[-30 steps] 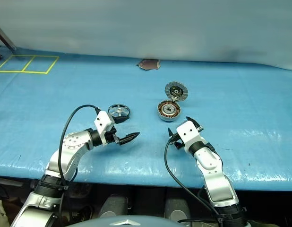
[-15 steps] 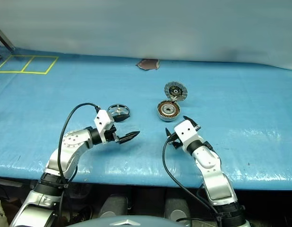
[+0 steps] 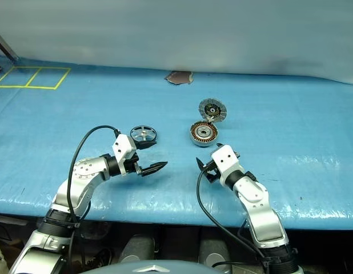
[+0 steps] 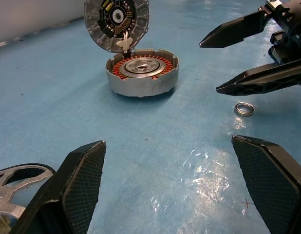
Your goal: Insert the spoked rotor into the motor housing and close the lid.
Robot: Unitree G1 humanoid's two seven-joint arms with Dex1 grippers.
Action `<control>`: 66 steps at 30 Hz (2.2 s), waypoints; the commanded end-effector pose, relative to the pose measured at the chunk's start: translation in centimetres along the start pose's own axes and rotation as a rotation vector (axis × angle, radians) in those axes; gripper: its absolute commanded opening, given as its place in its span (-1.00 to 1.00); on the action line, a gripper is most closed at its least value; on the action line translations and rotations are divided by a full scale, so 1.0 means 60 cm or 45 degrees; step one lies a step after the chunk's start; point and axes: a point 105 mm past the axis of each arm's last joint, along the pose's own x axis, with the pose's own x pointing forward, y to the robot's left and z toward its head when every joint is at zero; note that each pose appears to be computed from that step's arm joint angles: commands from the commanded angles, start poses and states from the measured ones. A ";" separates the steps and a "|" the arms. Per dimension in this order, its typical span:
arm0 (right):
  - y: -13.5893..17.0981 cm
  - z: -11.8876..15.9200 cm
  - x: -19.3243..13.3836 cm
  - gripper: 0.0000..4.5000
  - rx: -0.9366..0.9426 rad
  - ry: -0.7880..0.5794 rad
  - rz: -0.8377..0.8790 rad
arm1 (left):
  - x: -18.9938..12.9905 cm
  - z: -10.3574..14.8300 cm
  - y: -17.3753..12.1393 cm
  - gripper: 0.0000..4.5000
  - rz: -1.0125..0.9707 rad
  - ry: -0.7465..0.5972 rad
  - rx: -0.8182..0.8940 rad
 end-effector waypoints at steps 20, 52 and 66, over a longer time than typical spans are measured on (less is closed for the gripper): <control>0.032 -0.030 -0.035 0.99 0.007 0.219 0.139 | 0.000 0.021 0.000 1.00 -0.021 -0.065 0.028; -0.023 0.087 0.118 0.99 -0.734 0.318 0.587 | -0.018 0.004 -0.007 1.00 0.082 -0.048 0.006; -0.053 0.093 0.138 0.99 -0.861 0.423 0.691 | -0.037 0.013 -0.013 1.00 0.079 -0.095 0.000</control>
